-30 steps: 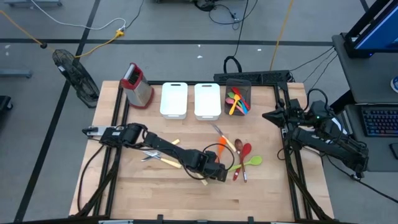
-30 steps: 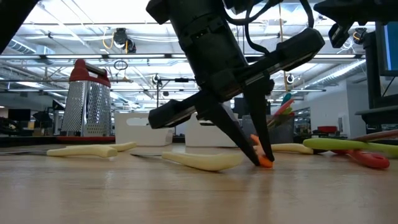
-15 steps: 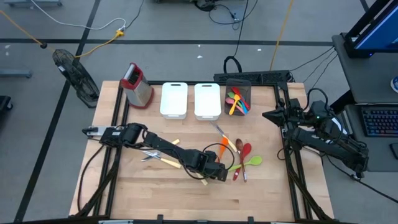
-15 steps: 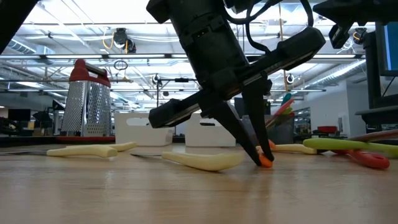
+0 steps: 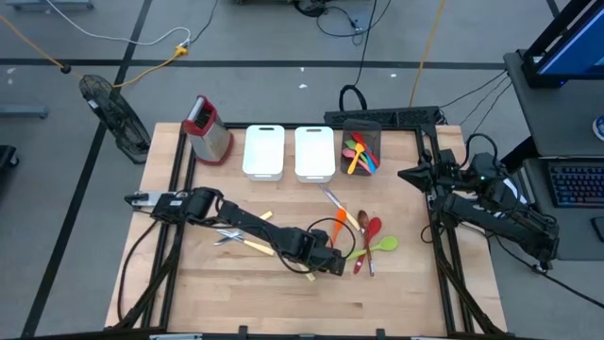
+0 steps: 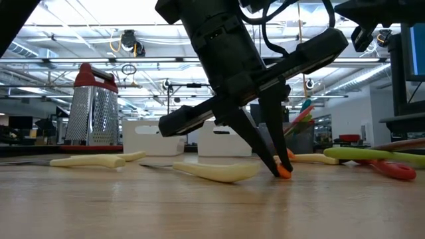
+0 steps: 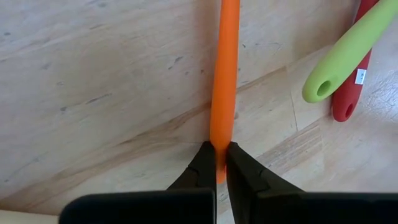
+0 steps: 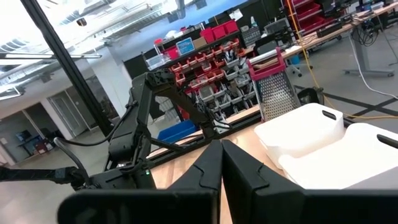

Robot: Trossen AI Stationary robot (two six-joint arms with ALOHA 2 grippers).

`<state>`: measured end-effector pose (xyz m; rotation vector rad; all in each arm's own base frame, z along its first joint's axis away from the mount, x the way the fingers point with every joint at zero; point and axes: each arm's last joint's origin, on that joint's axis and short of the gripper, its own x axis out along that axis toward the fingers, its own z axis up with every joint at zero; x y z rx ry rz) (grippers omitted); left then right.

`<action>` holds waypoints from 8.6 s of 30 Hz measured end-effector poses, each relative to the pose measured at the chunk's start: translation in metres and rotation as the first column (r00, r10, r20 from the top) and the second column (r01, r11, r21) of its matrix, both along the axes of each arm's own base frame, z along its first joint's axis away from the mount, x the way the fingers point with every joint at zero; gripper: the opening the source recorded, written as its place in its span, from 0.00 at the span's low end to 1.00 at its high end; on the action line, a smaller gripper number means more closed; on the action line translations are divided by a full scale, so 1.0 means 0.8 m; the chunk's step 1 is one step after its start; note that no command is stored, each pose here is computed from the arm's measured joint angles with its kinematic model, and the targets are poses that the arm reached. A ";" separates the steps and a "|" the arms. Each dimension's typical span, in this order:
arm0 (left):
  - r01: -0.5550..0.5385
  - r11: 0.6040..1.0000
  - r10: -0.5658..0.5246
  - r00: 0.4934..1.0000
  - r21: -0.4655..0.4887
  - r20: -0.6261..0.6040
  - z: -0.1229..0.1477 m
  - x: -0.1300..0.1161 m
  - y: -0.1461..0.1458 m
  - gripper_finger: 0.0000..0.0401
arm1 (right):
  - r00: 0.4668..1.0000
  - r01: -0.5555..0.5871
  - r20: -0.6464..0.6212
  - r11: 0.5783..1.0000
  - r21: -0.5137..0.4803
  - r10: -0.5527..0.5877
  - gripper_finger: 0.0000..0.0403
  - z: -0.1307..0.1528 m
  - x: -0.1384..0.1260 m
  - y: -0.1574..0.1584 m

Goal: Pick & Place Kitchen Items
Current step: Put the orange spatula into the black bin

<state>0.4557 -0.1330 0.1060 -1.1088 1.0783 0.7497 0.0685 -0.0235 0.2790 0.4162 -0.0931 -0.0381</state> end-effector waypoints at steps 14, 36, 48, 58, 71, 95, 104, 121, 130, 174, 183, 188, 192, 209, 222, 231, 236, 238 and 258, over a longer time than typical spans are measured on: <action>-0.039 0.999 0.037 0.998 0.029 0.050 0.028 -0.008 -0.012 0.01 | 1.000 -0.001 0.000 1.000 0.001 0.001 0.01 0.000 0.000 0.000; -0.064 0.995 0.055 0.992 0.070 0.117 0.069 -0.017 -0.012 0.00 | 1.000 -0.001 -0.007 1.000 0.003 0.001 0.01 -0.001 0.000 0.000; -0.100 0.989 0.066 0.957 0.110 0.282 0.119 -0.018 -0.012 0.00 | 1.000 -0.001 -0.013 1.000 0.008 0.001 0.01 -0.002 0.001 0.000; -0.138 0.966 0.001 0.848 0.219 0.530 0.176 -0.001 0.017 0.00 | 0.996 -0.026 -0.087 0.991 0.130 0.037 0.01 -0.010 0.013 -0.006; -0.135 0.953 -0.080 0.750 0.271 0.656 0.200 0.030 0.106 0.00 | 0.987 0.002 -0.162 0.986 0.169 0.025 0.02 -0.017 0.031 -0.017; -0.057 0.957 -0.175 0.670 0.285 0.721 0.213 0.040 0.198 0.00 | 0.977 0.171 -0.163 0.957 0.233 -0.135 0.63 -0.018 0.060 -0.039; -0.058 0.957 -0.184 0.636 0.285 0.750 0.218 0.042 0.201 0.00 | 0.970 0.185 -0.204 0.939 0.291 -0.128 0.64 -0.026 0.079 -0.050; -0.073 0.954 -0.180 0.638 0.292 0.749 0.218 0.041 0.220 0.00 | 0.969 0.190 -0.211 0.935 0.300 -0.130 0.61 -0.028 0.083 -0.052; -0.091 0.950 -0.174 0.640 0.298 0.748 0.218 0.041 0.220 0.00 | 0.966 0.208 -0.211 0.933 0.294 -0.149 0.33 -0.028 0.083 -0.053; 0.308 0.798 -0.566 0.680 0.518 0.467 0.192 0.028 0.217 0.23 | 0.951 0.077 -0.134 0.207 0.975 0.278 0.06 -0.070 0.059 -0.136; 0.346 0.762 -0.599 0.698 0.547 0.393 0.187 0.025 0.208 0.23 | 0.941 0.163 -0.164 0.026 0.986 0.298 0.06 -0.094 0.077 -0.167; 0.377 0.737 -0.626 0.695 0.561 0.355 0.184 0.023 0.210 0.23 | 0.940 0.196 -0.170 -0.059 0.979 0.295 0.07 -0.105 0.079 -0.178; 0.398 0.696 -0.662 0.678 0.598 0.319 0.184 0.022 0.218 0.23 | 0.946 0.206 -0.175 -0.091 0.974 0.274 0.06 -0.109 0.079 -0.190; 0.373 0.527 -0.735 0.651 0.764 0.189 0.271 -0.029 0.244 0.23 | 0.960 0.182 -0.157 -0.093 0.979 0.234 0.10 -0.115 0.088 -0.229; 0.397 0.529 -0.730 0.663 0.750 0.165 0.278 -0.041 0.246 0.23 | 0.961 0.167 -0.140 -0.096 0.981 0.238 0.18 -0.117 0.091 -0.234; 0.419 0.532 -0.731 0.666 0.736 0.150 0.275 -0.043 0.244 0.23 | 0.965 0.144 -0.143 0.011 0.990 0.220 0.18 -0.114 0.092 -0.237; 0.426 0.534 -0.730 0.667 0.730 0.144 0.274 -0.044 0.244 0.23 | 0.968 0.136 -0.148 0.070 0.988 0.203 0.15 -0.112 0.092 -0.239; 0.426 0.534 -0.731 0.667 0.731 0.145 0.275 -0.043 0.244 0.23 | 0.968 0.136 -0.148 0.073 0.988 0.203 0.16 -0.112 0.092 -0.239; 0.435 0.538 -0.743 0.650 0.723 0.162 0.275 -0.041 0.225 0.23 | 0.967 0.124 -0.136 0.069 0.990 0.217 0.47 -0.100 0.087 -0.230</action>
